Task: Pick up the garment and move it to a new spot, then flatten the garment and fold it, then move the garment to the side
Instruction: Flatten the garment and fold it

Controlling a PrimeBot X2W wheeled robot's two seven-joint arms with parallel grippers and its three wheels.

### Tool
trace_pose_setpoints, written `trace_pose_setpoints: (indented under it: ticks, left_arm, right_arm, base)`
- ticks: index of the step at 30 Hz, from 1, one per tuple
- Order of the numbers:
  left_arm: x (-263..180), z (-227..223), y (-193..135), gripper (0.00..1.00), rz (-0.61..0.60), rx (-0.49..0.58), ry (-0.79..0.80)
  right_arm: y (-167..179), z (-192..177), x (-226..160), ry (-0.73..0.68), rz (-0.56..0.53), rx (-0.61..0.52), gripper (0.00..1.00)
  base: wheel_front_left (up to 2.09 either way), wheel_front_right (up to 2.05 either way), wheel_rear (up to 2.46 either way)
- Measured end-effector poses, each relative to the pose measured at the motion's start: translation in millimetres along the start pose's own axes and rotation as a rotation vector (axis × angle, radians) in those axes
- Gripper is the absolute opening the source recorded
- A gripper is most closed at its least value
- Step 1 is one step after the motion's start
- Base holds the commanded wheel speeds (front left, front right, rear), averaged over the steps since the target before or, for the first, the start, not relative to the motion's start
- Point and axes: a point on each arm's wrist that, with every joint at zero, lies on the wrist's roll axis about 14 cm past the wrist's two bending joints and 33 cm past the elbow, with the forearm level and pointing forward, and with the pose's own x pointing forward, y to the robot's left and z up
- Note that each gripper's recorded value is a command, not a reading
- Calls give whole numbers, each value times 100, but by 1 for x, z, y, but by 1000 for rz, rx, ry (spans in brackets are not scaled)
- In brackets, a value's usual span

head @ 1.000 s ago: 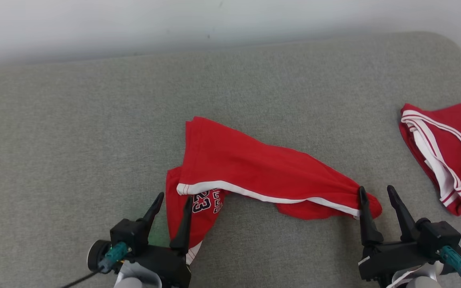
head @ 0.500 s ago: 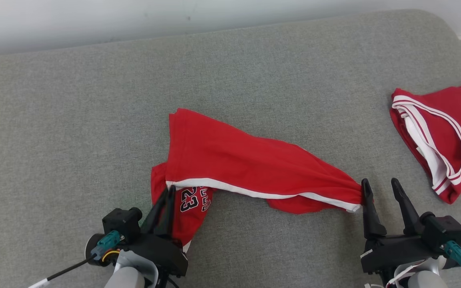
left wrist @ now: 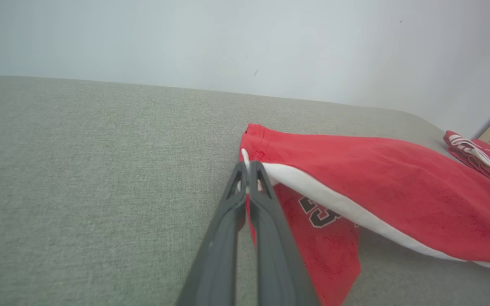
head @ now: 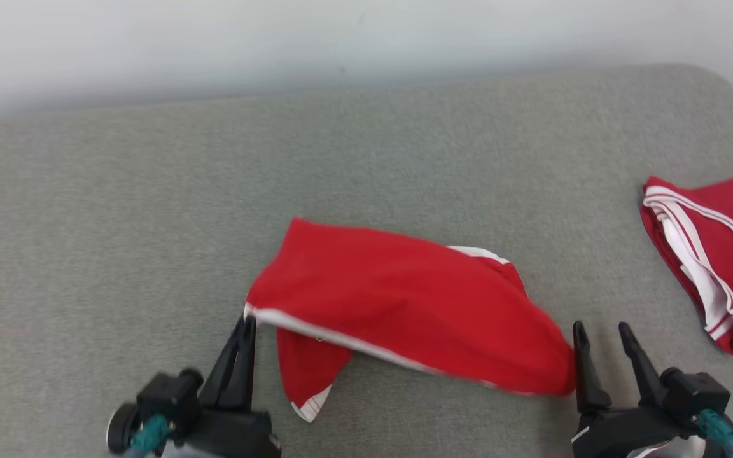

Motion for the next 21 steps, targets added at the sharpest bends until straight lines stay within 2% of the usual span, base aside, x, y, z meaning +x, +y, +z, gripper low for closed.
trace_pose_setpoints:
  ticks: [9,10,11,21]
  left_arm:
    - [-54,-22,37,0,141,37,76]
    - [-58,-24,40,55,153,38,86]
    - [-60,-25,43,100,163,39,89]
    - [-84,-36,56,100,245,75,128]
  right_arm:
    - [30,3,1,-12,78,20,100]
    - [32,4,0,-15,84,20,100]
    - [34,5,0,-18,89,19,100]
    - [46,-9,-37,21,145,26,100]
  base:
    - [0,0,0]
    - [0,0,0]
    - [0,0,0]
    - [0,0,0]
